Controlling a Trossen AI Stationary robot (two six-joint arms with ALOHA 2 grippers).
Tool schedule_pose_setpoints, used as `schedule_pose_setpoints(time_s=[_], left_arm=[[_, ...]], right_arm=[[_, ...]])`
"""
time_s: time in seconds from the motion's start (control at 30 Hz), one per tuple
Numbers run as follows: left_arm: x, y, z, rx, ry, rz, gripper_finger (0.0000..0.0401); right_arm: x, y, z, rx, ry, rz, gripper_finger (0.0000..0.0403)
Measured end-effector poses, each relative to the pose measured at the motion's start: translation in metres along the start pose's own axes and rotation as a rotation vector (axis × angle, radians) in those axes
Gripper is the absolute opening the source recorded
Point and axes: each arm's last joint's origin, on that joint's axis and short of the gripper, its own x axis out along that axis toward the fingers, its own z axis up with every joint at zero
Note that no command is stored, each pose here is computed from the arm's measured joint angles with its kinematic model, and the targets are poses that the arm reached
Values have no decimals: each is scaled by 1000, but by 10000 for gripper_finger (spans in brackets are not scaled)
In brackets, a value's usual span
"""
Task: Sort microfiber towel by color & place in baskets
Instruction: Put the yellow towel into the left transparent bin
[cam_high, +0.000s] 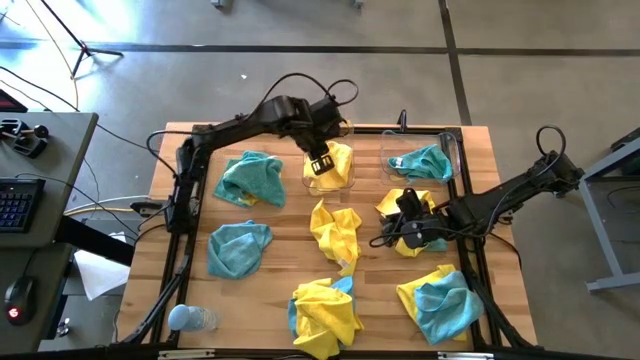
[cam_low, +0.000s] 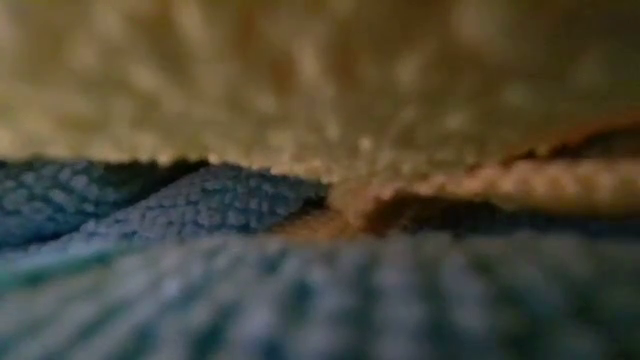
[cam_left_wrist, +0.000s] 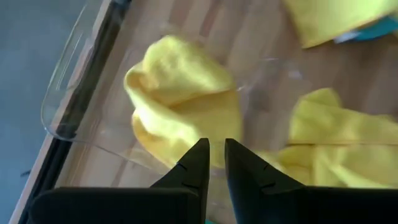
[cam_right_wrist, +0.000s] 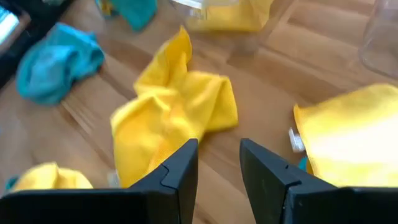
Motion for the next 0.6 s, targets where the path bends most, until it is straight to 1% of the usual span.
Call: schedule_pose_setpoints(time_s=[0.17,0.23,0.4,0.5,0.6], left_arm=[[-33,-41,-9,13,-64,-49,36],[-36,-59,-16,29,-63,-55,36],[-25,-108,-36,91,-39,-93,36],[-13,-131,-51,79,-24,-121,33],[-4,-147,-64,41,-36,-143,22]], right_arm=[[-1,-4,-5,-61,61,-27,112],[-1,-5,-5,-89,68,-32,112],[-1,-5,-5,-143,68,-29,112],[-1,-5,-5,-144,68,-29,112],[-1,-5,-5,-144,67,-29,112]])
